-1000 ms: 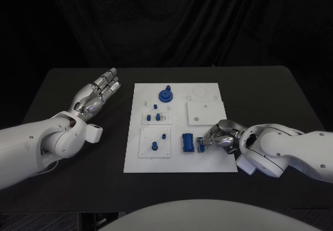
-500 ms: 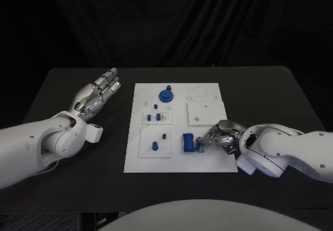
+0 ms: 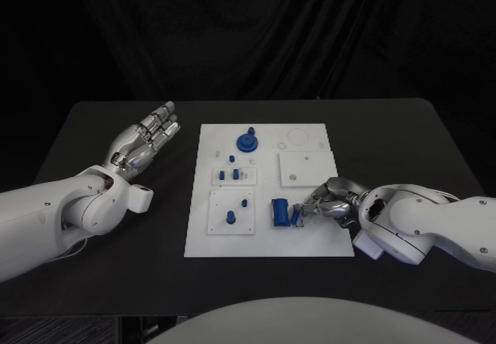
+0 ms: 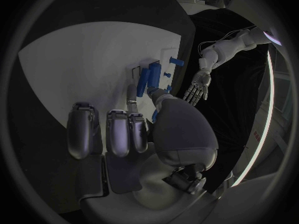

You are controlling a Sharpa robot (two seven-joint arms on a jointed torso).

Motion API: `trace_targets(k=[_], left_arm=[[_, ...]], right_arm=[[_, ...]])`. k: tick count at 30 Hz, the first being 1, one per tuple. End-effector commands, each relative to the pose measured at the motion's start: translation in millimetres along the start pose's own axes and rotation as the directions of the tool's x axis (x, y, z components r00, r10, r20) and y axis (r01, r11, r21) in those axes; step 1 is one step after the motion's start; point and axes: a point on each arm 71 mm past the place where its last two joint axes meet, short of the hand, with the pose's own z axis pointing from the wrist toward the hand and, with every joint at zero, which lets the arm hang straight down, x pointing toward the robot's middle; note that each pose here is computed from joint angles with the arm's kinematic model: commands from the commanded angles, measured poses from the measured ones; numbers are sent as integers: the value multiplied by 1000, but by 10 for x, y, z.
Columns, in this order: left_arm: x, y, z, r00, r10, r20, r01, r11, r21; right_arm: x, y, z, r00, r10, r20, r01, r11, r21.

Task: Assemble the parts on the task board

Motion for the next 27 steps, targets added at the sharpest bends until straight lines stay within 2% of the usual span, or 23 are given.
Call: trace_targets(k=[1,10,27], left_arm=[[18,-3,0,1000,-12,-10,12,1000,12],[23,3,-1,1000,-15,-12,15,1000,9],[4,13,-15,1000,-14,-10,14,1000,2]], right_arm=[[-10,6,-14,998,-55,14,55,998,-12],[-17,4,-10,995,-98,22,98,995,-9],[-19,-12,-67,995,-99,20,99,995,-14]])
